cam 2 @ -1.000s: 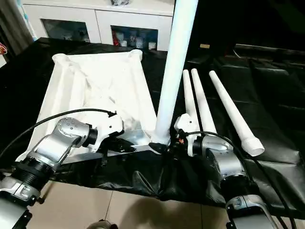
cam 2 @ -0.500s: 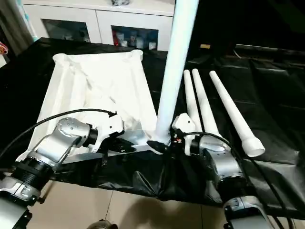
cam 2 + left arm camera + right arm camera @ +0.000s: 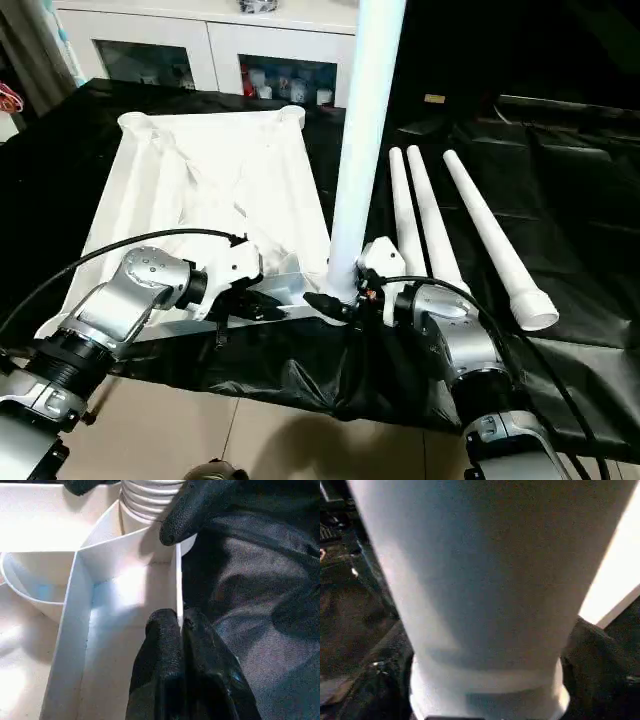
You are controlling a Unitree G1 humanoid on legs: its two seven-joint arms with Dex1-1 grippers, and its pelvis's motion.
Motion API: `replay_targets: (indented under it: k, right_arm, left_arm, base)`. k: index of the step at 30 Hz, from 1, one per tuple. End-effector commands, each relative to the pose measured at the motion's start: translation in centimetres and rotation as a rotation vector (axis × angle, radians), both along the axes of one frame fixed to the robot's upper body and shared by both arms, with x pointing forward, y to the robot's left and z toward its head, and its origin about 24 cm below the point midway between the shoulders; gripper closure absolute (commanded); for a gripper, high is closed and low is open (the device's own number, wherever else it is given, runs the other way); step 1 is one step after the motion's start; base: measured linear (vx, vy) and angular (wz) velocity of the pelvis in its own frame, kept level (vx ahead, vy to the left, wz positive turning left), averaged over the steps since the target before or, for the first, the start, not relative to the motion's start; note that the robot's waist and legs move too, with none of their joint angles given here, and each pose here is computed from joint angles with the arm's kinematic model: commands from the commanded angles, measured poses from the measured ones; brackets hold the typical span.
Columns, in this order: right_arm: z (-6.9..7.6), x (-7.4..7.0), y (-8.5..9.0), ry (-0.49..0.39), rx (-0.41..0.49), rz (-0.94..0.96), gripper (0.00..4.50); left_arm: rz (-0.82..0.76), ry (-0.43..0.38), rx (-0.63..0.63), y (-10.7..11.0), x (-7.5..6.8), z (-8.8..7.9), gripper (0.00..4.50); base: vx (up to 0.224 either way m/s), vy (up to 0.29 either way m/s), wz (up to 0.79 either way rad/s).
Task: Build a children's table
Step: Rotate leg to tighten
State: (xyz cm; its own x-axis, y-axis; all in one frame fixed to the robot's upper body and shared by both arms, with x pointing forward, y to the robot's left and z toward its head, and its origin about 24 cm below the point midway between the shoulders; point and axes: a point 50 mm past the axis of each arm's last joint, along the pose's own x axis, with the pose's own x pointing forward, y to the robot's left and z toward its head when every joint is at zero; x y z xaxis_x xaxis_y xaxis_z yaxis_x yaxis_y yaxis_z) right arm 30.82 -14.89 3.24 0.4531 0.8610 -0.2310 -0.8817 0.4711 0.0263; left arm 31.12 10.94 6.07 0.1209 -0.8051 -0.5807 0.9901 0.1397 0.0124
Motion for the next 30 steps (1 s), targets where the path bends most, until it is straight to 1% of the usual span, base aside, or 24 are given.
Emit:
replay_targets:
  k: [1, 3, 4, 5, 6, 7, 8, 11, 14, 15, 16, 17, 18, 20, 21, 24, 26, 28, 30]
  right_arm:
    - [0.6, 0.4, -0.1, -0.006, -0.006, 0.004, 0.91]
    - [0.5, 0.3, -0.1, 0.000, -0.005, 0.004, 0.99]
    - [0.5, 0.4, 0.0, 0.002, -0.005, 0.003, 1.20]
    - [0.5, 0.3, 0.0, 0.003, -0.006, 0.002, 1.31]
    - [0.4, 0.3, 0.0, 0.005, -0.006, 0.001, 1.31]
    - [0.4, 0.3, 0.0, 0.009, -0.006, -0.001, 1.41]
    - [0.2, 0.3, 0.0, 0.024, -0.003, -0.011, 1.41]
    - [-0.2, 0.4, -0.1, 0.058, -0.003, -0.047, 1.64]
    - [-0.6, 0.4, -0.1, 0.080, -0.007, -0.066, 1.68]
    - [-1.2, 0.4, 0.1, 0.100, -0.026, -0.110, 1.69]
    - [-1.2, 0.4, 0.1, 0.100, -0.026, -0.110, 1.69]
    - [-1.6, 0.6, 0.2, 0.109, -0.040, -0.154, 1.69]
    - [-2.2, 0.9, 0.4, 0.117, -0.068, -0.234, 1.69]
    - [-2.5, 1.2, 0.7, 0.131, -0.078, -0.290, 1.70]
    - [-3.3, 1.8, 1.7, 0.170, -0.089, -0.428, 1.70]
    - [-3.7, 2.2, 3.0, 0.193, -0.094, -0.510, 1.71]
    - [-3.7, 2.4, 4.6, 0.211, -0.070, -0.532, 1.71]
    - [-3.5, 2.5, 6.1, 0.181, -0.080, -0.519, 1.71]
    - [-3.3, 2.5, 6.9, 0.149, -0.084, -0.498, 1.71]
  left_arm:
    - [-0.081, -0.007, -0.016, -1.1, -0.1, 0.8, 4.50]
    - [-0.080, -0.007, -0.016, -1.0, 0.0, 0.8, 4.50]
    - [-0.079, -0.008, -0.016, -1.0, 0.0, 0.8, 4.50]
    - [-0.079, -0.008, -0.017, -1.0, 0.0, 0.8, 4.50]
    - [-0.079, -0.008, -0.017, -1.0, 0.0, 0.8, 4.50]
    - [-0.078, -0.008, -0.017, -1.0, 0.0, 0.8, 4.50]
    - [-0.077, -0.008, -0.018, -1.0, 0.0, 0.8, 4.50]
    - [-0.069, -0.010, -0.022, -1.0, 0.1, 0.8, 4.50]
    - [-0.047, -0.018, -0.030, -1.0, 0.3, 0.8, 4.50]
    - [0.008, -0.033, -0.047, -1.3, 0.7, 0.8, 4.50]
    - [0.008, -0.033, -0.047, -1.3, 0.7, 0.8, 4.50]
    - [0.058, -0.049, -0.057, -1.5, 1.2, 0.8, 4.50]
    - [0.140, -0.070, -0.068, -2.0, 1.9, 0.8, 4.50]
    - [0.184, -0.088, -0.065, -2.2, 2.3, 0.8, 4.50]
    - [0.310, -0.119, -0.068, -3.3, 3.2, 0.7, 4.50]
    - [0.389, -0.144, -0.083, -4.4, 3.6, 0.7, 4.50]
    - [0.406, -0.166, -0.083, -5.5, 3.5, 0.5, 4.50]
    - [0.400, -0.158, -0.104, -6.6, 3.1, 0.4, 4.50]
    - [0.367, -0.159, -0.111, -7.3, 2.7, 0.3, 4.50]
  base:
    - [0.000, 0.000, 0.00]
    - [0.000, 0.000, 0.00]
    - [0.000, 0.000, 0.00]
    - [0.000, 0.000, 0.00]
    - [0.000, 0.000, 0.00]
    - [0.000, 0.000, 0.00]
    - [0.000, 0.000, 0.00]
    - [0.000, 0.000, 0.00]
    - [0.000, 0.000, 0.00]
    - [0.000, 0.000, 0.00]
    - [0.000, 0.000, 0.00]
    - [0.000, 0.000, 0.00]
    - [0.000, 0.000, 0.00]
    - [0.000, 0.000, 0.00]
    - [0.000, 0.000, 0.00]
    - [0.000, 0.000, 0.00]
    - [0.000, 0.000, 0.00]
    - [0.000, 0.000, 0.00]
    - [0.000, 0.000, 0.00]
